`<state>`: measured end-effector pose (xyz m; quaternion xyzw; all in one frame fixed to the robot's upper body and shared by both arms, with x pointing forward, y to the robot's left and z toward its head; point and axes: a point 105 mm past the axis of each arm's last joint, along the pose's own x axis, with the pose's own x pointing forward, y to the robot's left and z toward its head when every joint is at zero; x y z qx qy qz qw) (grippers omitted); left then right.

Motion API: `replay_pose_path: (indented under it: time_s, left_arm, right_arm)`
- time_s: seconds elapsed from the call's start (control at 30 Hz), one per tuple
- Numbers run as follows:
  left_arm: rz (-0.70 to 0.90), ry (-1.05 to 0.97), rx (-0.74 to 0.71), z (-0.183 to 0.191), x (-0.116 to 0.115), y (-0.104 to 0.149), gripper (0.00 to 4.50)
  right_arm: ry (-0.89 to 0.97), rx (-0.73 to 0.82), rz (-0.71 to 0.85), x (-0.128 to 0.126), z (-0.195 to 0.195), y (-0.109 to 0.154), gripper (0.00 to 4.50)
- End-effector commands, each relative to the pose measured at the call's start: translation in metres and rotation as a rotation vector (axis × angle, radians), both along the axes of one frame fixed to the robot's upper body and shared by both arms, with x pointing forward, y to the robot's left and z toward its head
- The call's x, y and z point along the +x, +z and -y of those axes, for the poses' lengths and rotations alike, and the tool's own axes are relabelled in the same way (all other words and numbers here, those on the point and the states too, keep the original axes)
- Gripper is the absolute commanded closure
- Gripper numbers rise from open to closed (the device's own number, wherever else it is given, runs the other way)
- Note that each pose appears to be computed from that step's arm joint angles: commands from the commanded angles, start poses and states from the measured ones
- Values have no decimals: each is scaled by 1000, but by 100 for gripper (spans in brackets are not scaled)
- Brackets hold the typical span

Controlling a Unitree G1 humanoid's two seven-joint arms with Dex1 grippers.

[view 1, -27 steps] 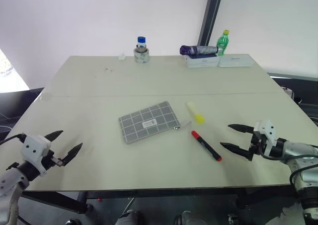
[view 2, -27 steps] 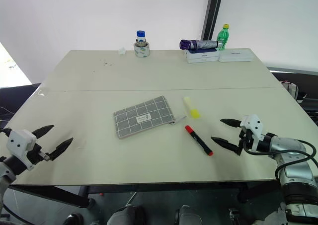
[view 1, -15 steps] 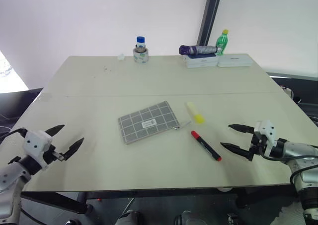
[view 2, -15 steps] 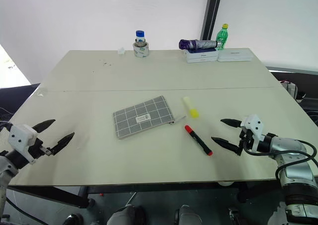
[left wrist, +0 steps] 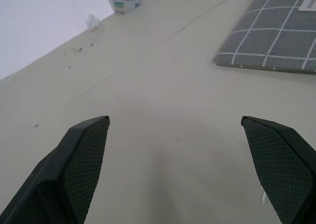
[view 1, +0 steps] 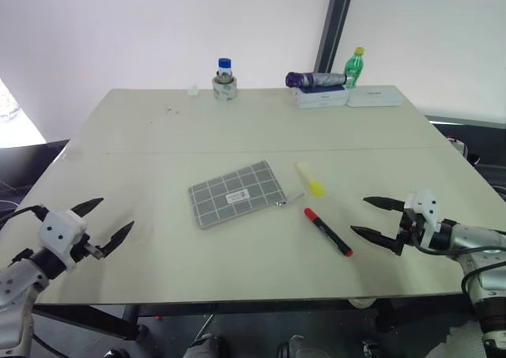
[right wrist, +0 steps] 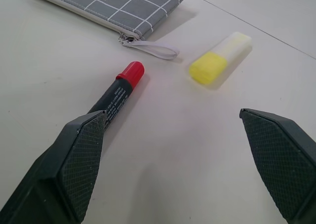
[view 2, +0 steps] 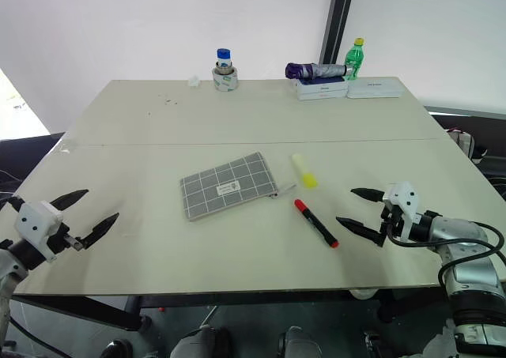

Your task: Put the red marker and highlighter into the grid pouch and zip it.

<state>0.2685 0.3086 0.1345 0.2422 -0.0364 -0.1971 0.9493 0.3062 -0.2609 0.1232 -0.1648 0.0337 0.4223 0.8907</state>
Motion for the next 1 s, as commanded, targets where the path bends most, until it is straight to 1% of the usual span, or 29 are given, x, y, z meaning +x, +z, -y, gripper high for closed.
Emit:
replay_pose_path:
  time_s: [0.03,0.17,0.2,0.27,0.3,0.37,0.43,0.47,0.5,0.53,0.63,0.73,0.83,0.93,1.0]
  left_arm:
    - [44,-22,93,2,-1,8,0]
    - [146,-92,387,16,10,14,0]
    - [168,-118,415,22,13,16,0]
    - [200,-175,482,33,20,15,0]
    - [208,-202,510,38,23,12,0]
    - [222,-250,555,46,30,8,0]
    - [243,-300,589,56,36,5,0]
    - [259,-326,618,61,39,4,0]
    - [275,-349,639,65,41,2,0]
    - [285,-366,653,69,43,0,0]
    - [308,-426,715,77,46,-8,0]
    - [339,-494,767,87,46,-14,0]
    - [361,-543,795,94,45,-20,0]
    - [380,-553,792,98,47,-20,0]
    - [373,-577,812,102,49,-26,0]
  right_arm:
    - [10,-4,67,6,-5,15,3]
    - [25,41,92,18,-23,25,3]
    - [27,53,109,22,-30,28,3]
    - [25,76,139,37,-48,34,54]
    - [20,71,148,45,-57,34,89]
    - [3,60,177,60,-77,35,190]
    - [-12,57,203,74,-98,34,304]
    - [-10,38,209,79,-108,32,352]
    - [-19,1,224,84,-117,29,410]
    - [-27,-9,242,88,-124,28,445]
    - [-65,-16,278,101,-138,30,445]
    - [-63,-155,315,108,-147,18,445]
    - [-117,-206,337,119,-147,15,445]
    - [-110,-236,355,121,-151,13,445]
    - [-90,-248,356,119,-158,8,445]
